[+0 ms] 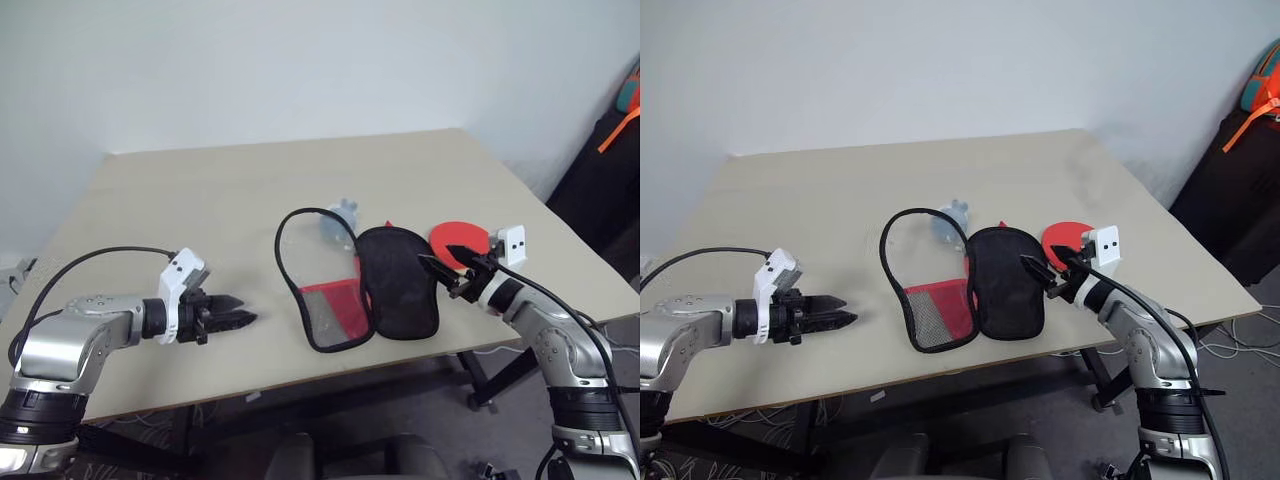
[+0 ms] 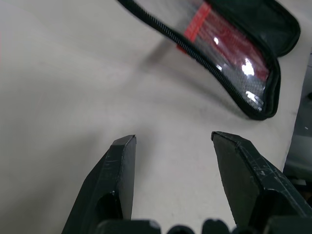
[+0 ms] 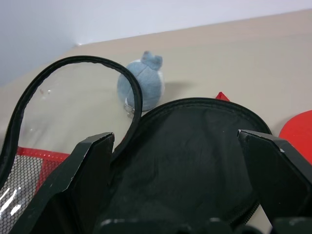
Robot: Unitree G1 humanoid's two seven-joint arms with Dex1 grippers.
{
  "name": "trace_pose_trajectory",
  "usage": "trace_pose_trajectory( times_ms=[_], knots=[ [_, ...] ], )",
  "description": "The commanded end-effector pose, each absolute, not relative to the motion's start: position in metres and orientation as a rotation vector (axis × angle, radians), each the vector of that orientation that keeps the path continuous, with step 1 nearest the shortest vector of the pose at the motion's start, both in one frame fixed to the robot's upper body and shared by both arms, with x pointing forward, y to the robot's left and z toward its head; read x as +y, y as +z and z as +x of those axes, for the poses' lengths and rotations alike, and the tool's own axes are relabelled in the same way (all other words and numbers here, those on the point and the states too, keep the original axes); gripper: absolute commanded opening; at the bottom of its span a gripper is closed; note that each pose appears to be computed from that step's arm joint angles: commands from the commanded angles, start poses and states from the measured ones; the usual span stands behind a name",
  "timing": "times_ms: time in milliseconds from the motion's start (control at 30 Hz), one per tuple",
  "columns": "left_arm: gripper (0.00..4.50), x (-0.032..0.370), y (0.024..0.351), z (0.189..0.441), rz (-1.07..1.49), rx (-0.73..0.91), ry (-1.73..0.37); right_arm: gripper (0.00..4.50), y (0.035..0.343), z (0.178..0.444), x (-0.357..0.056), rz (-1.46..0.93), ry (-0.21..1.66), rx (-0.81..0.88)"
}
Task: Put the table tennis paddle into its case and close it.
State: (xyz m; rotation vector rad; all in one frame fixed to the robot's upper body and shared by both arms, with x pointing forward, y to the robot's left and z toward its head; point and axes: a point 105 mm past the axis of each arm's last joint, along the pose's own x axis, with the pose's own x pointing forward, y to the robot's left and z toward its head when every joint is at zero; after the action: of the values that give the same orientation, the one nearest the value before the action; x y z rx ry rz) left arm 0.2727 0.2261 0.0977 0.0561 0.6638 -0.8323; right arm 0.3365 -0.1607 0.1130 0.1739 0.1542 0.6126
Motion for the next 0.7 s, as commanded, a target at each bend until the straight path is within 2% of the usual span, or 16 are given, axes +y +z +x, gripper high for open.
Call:
trace_pose_trajectory(
  times_ms=[33,367,567,700],
  knots=[
    [2.56,0.222,0.108,0.276,0.088,0.624,-0.84,4.4,0.129,0.341,-0.158,0.163,0.61,0.089],
    [2.56,0.221,0.118,0.274,0.095,0.615,-0.846,4.4,0.126,0.349,-0.165,0.158,0.564,0.111],
    [2.56,0.208,0.122,0.266,0.096,0.621,-0.936,4.4,0.124,0.367,-0.191,0.078,0.422,0.153],
    [2.56,0.201,0.12,0.269,0.088,0.615,-0.96,4.4,0.116,0.37,-0.214,0.065,0.339,0.23]
  ],
)
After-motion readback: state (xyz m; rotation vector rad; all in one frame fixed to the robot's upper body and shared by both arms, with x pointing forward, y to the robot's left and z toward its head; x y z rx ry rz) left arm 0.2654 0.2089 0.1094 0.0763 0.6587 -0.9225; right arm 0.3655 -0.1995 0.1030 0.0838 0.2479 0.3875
